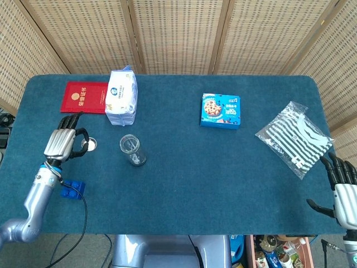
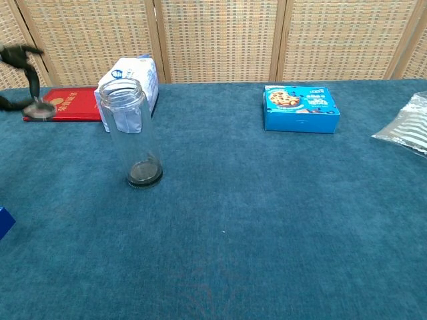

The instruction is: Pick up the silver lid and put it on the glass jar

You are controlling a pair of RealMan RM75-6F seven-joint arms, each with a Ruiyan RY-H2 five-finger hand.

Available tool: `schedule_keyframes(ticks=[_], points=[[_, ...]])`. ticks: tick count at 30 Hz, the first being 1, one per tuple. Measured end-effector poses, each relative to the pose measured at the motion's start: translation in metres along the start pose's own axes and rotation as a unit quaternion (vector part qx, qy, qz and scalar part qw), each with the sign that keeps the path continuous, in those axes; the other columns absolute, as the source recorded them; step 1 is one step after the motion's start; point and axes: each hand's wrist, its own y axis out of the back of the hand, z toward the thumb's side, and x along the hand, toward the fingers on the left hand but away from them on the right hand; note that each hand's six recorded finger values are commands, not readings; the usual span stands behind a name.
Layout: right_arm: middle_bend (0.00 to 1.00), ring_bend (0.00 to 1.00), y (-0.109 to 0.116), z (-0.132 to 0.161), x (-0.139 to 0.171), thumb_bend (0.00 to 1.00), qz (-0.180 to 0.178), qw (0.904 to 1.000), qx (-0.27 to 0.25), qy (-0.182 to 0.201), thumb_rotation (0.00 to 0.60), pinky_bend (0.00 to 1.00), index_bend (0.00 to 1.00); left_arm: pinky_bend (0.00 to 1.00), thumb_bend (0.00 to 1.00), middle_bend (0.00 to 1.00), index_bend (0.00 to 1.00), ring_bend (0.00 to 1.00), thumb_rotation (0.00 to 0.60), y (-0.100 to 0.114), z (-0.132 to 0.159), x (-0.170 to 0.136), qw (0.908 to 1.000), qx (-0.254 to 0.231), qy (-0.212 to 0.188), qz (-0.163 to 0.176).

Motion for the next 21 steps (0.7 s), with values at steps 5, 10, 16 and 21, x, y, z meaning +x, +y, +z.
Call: schedule_keyframes(ticks=[5,10,16,21], points=[[0.00,0.00,0.001,0.000,0.000,0.00,-0.001,1.0000,-0.002,0.000,0.600,0.00,0.02,0.00,0.45,0.00,0.61,0.00,0.600,0.047,0.029,-0.009,0.9986,0.011,-0.040,0.032],[0.00,0.00,0.002,-0.001,0.000,0.00,-0.002,1.0000,-0.002,-0.001,0.600,0.00,0.02,0.00,0.45,0.00,0.61,0.00,0.600,0.069,0.059,-0.004,0.9972,0.022,-0.060,0.039],[0.00,0.00,0.002,-0.003,-0.001,0.00,-0.002,1.0000,-0.003,-0.005,0.600,0.00,0.02,0.00,0.45,0.00,0.61,0.00,0.600,0.061,0.093,0.007,0.9962,0.028,-0.080,0.016],[0.00,0.00,0.004,-0.005,-0.001,0.00,-0.005,0.9999,-0.004,-0.008,0.600,0.00,0.02,0.00,0.45,0.00,0.61,0.00,0.600,0.040,0.108,0.010,0.9954,0.028,-0.091,-0.004]])
